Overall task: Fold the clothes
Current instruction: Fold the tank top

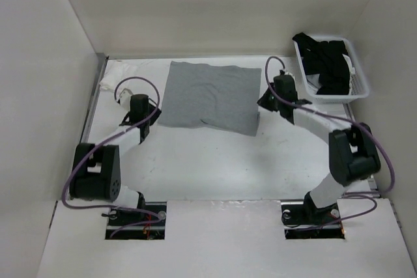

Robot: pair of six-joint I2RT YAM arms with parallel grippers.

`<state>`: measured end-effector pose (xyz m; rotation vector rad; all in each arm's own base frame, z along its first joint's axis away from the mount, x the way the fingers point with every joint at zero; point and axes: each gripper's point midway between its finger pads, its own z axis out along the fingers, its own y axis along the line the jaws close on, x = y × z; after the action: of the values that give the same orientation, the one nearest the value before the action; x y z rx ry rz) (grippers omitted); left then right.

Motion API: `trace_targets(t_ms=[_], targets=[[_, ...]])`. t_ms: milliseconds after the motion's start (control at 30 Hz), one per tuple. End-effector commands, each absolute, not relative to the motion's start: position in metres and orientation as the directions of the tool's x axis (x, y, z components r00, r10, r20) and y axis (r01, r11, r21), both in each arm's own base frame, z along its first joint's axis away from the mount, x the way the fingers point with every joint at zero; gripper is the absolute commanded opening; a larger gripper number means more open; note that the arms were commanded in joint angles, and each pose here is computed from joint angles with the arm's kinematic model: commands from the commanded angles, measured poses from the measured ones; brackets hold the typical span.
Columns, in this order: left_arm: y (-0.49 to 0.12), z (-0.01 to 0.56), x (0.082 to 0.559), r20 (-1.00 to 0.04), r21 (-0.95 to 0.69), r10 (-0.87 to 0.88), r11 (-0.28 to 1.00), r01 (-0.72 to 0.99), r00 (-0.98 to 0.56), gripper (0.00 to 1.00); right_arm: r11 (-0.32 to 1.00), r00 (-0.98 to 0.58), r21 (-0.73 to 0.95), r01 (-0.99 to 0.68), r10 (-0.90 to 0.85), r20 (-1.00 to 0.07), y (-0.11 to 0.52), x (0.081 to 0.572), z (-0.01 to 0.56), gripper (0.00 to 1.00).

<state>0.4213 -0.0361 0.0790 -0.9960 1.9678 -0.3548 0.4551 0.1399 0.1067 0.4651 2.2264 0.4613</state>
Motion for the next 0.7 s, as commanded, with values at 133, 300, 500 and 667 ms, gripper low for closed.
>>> trace_targets(t_ms=[133, 300, 500, 667], targets=[[-0.042, 0.073, 0.375, -0.489, -0.703, -0.835, 0.548, -0.453, -0.251, 0.35, 0.815, -0.533, 0.576, 0.057, 0.513, -0.673, 0.166, 0.378, 0.123, 0.01], [-0.050, 0.065, 0.381, -0.438, -0.739, -0.852, 0.523, -0.425, -0.286, 0.40, 0.823, -0.575, 0.566, 0.049, 0.486, -0.658, 0.170, 0.345, 0.099, 0.13], [-0.048, 0.045, 0.391, -0.408, -0.730, -0.868, 0.496, -0.469, -0.283, 0.30, 0.799, -0.575, 0.591, 0.109, 0.536, -0.618, 0.160, 0.331, 0.075, 0.43], [-0.042, 0.037, 0.394, -0.406, -0.723, -0.878, 0.479, -0.498, -0.254, 0.06, 0.772, -0.620, 0.616, 0.159, 0.563, -0.546, 0.165, 0.330, 0.054, 0.48]])
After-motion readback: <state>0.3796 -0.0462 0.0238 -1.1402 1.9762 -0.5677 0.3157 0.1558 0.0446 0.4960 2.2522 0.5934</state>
